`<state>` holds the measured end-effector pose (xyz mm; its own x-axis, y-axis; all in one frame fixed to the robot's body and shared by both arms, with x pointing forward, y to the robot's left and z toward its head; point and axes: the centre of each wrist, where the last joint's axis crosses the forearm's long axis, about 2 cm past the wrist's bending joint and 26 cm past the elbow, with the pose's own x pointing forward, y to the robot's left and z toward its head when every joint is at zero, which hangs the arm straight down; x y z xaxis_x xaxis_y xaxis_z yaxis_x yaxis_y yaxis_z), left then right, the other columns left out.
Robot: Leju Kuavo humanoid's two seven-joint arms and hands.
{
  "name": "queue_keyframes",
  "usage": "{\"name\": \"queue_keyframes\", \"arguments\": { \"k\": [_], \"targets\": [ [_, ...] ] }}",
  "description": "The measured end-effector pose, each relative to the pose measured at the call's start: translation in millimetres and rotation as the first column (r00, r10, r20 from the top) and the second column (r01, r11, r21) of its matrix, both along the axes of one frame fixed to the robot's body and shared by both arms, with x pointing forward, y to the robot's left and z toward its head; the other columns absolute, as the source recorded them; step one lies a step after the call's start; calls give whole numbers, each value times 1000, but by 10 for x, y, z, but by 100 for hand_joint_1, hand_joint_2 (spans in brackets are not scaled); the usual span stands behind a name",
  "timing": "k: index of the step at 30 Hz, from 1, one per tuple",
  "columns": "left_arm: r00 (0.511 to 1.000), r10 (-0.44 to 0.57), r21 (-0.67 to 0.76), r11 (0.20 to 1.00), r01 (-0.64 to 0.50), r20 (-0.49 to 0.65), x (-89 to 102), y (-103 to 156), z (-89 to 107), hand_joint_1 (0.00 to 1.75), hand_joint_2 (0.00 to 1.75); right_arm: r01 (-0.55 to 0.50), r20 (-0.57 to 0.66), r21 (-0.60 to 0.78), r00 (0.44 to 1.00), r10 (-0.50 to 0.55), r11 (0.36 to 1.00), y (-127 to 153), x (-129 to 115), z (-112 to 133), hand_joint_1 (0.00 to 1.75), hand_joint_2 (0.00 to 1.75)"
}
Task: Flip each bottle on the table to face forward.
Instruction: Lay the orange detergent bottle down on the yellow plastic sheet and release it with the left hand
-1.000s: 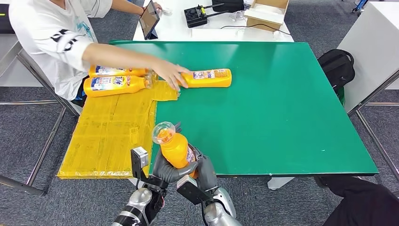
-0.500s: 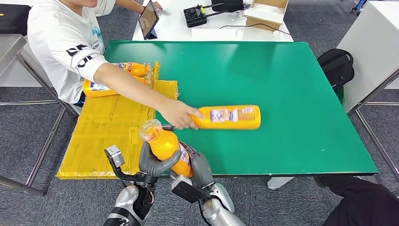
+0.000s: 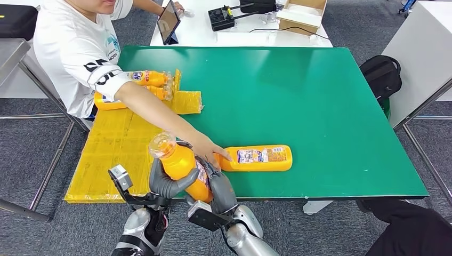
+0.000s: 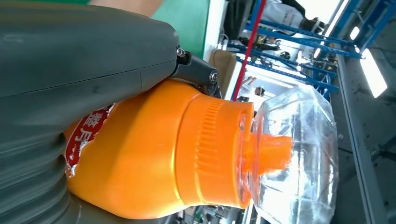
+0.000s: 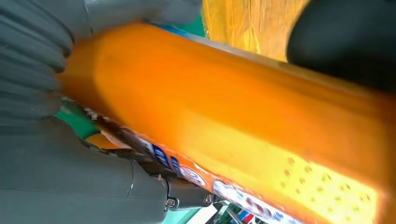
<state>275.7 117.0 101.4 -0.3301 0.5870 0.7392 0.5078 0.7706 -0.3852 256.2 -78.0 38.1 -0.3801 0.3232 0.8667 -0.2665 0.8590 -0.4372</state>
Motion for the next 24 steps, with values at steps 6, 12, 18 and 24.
{"name": "queue_keyframes", "arguments": {
  "k": [6,12,18,24],
  "targets": [
    [999,47,71,996,-48,16,12,-3,28,175,175,42,18,23,999,-42,999,2,22,38,0,0],
    [987,152,125,980,-157,46,44,20,114,175,175,54,39,67,998,-57,996,5,66,125,0,0],
    [964,258,141,954,-265,64,91,79,190,175,175,56,67,100,996,-63,993,5,105,215,0,0],
    [915,393,186,896,-403,90,141,172,245,175,175,78,81,155,993,-91,985,1,120,286,0,0]
  ]
}}
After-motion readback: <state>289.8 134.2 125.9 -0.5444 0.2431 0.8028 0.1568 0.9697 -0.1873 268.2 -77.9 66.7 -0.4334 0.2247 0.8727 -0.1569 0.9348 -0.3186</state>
